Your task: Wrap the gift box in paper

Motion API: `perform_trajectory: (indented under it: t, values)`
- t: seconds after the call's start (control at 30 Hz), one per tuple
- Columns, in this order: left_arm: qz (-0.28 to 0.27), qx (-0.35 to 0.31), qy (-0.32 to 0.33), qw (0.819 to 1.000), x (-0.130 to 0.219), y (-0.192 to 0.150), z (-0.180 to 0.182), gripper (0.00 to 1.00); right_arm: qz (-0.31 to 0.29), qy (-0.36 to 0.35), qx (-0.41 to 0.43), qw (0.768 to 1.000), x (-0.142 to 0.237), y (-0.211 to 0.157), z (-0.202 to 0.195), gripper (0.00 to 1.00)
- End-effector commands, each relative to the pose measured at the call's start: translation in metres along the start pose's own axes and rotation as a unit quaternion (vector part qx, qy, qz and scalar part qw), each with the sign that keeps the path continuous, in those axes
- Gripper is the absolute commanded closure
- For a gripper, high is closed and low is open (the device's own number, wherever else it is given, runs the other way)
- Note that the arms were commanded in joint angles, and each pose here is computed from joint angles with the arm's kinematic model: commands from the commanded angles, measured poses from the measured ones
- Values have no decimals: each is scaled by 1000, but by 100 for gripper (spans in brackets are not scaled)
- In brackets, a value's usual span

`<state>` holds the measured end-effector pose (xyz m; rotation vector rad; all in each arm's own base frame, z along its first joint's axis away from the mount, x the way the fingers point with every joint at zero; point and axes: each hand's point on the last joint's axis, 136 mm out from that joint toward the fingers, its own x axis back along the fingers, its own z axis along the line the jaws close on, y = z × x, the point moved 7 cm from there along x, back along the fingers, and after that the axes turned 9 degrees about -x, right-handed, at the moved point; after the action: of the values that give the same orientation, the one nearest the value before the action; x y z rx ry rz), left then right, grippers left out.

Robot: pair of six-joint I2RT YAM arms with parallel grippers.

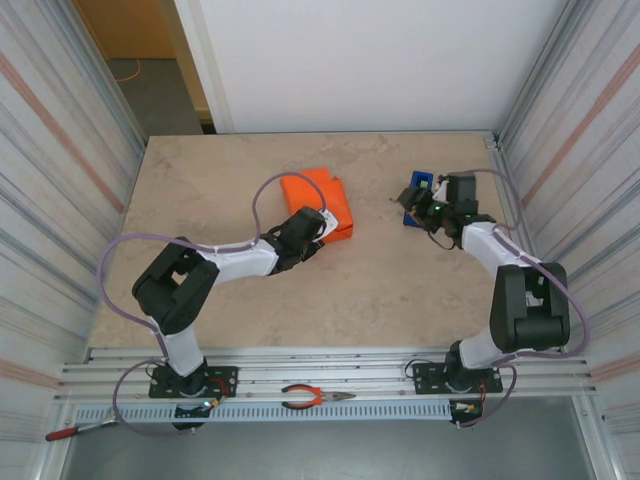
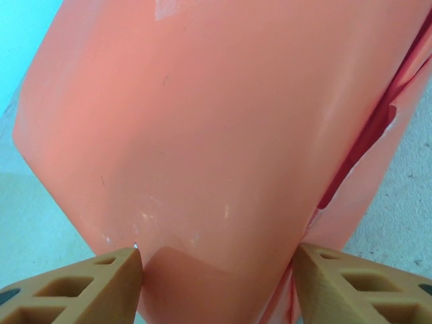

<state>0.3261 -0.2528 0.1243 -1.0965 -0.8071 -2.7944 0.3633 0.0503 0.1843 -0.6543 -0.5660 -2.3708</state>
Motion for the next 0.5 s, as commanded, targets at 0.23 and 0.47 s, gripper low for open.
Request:
perform_trajectory:
  t: [0.23,0.47]
  values:
    - [17,-8,-18,1000,-6,-4,-9,40,0,53,-42,998,3,68,-26,48]
    - [16,-8,-19,1000,-6,-4,-9,40,18,63,-58,996,-16,74,-36,60]
